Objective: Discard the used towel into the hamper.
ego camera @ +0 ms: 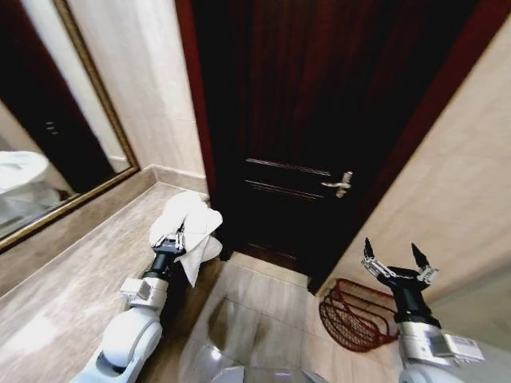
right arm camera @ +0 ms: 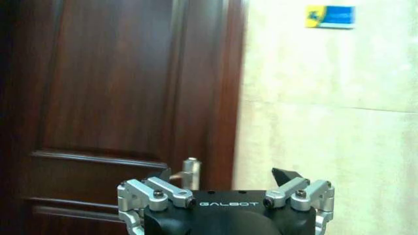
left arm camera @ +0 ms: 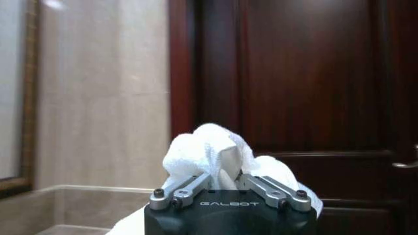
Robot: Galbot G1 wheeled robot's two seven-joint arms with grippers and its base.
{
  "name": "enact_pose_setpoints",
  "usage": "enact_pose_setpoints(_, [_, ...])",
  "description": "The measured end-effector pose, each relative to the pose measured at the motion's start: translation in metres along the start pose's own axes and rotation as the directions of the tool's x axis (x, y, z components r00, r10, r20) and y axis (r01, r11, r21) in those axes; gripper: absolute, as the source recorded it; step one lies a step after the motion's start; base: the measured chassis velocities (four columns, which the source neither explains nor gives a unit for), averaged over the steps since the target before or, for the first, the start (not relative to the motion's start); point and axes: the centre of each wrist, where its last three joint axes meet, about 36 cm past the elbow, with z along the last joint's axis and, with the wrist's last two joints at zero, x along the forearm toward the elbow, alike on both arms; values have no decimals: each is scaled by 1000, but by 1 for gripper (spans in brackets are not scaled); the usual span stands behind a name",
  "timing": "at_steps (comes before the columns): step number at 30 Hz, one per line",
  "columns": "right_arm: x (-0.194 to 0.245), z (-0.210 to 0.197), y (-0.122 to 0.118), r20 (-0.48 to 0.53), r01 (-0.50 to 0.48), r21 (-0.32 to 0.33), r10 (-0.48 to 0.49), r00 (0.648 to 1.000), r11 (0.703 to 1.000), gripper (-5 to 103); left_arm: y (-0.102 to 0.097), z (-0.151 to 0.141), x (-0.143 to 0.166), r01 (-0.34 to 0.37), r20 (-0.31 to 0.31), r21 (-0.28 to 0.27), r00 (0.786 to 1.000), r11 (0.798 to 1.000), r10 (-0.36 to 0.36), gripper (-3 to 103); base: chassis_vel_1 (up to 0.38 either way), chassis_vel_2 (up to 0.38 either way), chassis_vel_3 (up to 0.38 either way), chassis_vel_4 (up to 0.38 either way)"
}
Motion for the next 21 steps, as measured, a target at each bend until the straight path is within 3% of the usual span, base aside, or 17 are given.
enact_pose_setpoints(21, [-2, -1, 4, -17, -12, 0, 12, 1000, 1000, 100, 4, 17, -11, -36, -38, 29, 999, 999, 37, 5, -127, -122, -126, -125])
